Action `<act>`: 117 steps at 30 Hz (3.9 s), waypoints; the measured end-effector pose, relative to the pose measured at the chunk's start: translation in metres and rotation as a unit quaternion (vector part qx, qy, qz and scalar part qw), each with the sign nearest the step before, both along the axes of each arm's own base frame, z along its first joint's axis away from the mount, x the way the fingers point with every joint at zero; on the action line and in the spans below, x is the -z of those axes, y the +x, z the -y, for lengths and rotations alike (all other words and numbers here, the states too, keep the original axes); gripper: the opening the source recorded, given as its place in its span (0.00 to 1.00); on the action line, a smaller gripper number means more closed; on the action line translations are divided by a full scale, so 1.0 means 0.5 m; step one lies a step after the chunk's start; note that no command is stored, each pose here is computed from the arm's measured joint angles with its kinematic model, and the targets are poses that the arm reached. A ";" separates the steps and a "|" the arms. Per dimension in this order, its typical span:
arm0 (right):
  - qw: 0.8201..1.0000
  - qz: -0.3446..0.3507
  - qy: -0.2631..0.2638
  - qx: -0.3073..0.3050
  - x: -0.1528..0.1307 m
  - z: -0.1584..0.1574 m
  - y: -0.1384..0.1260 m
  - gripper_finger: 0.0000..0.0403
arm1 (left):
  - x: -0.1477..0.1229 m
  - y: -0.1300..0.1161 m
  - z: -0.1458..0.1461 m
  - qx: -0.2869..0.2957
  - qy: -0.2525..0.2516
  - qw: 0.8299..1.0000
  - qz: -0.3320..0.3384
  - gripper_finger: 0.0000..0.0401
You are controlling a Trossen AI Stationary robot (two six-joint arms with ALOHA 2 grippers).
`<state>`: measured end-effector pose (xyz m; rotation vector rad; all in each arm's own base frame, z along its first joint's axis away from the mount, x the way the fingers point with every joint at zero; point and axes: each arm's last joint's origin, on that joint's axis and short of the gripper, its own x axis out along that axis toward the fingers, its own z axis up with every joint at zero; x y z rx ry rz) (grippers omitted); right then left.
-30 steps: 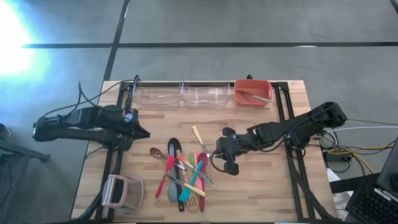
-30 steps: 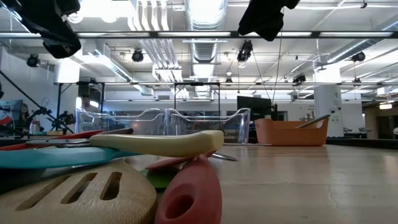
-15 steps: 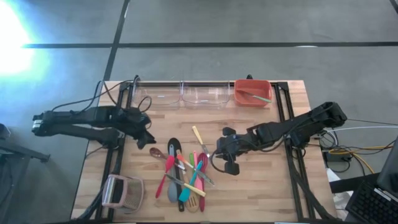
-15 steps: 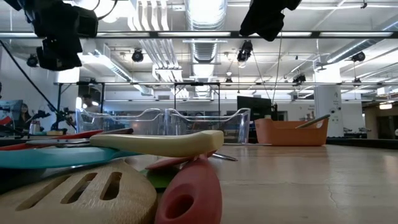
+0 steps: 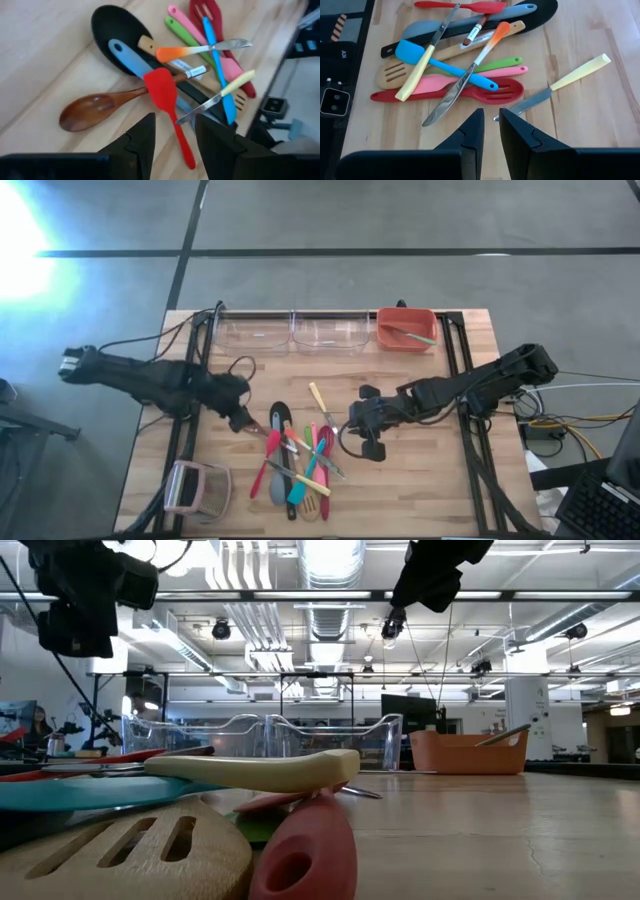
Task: Pick & Place Kitchen Items
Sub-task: Put the red spatula into the right transparent bin
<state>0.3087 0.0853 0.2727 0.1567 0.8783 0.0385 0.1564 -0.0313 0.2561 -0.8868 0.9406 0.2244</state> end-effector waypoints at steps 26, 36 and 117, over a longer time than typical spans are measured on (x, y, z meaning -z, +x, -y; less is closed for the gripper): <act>1.000 -0.007 0.002 0.002 0.007 0.000 -0.002 0.17 | 0.070 0.041 0.117 -0.044 0.011 0.999 -0.027 0.35; 1.000 -0.012 0.000 0.002 0.014 0.001 -0.004 0.21 | 0.130 0.051 0.126 -0.044 -0.026 0.998 -0.023 0.35; 1.000 -0.016 -0.002 0.002 0.025 0.002 -0.007 0.20 | 0.234 0.112 0.135 -0.049 -0.026 0.998 -0.040 0.05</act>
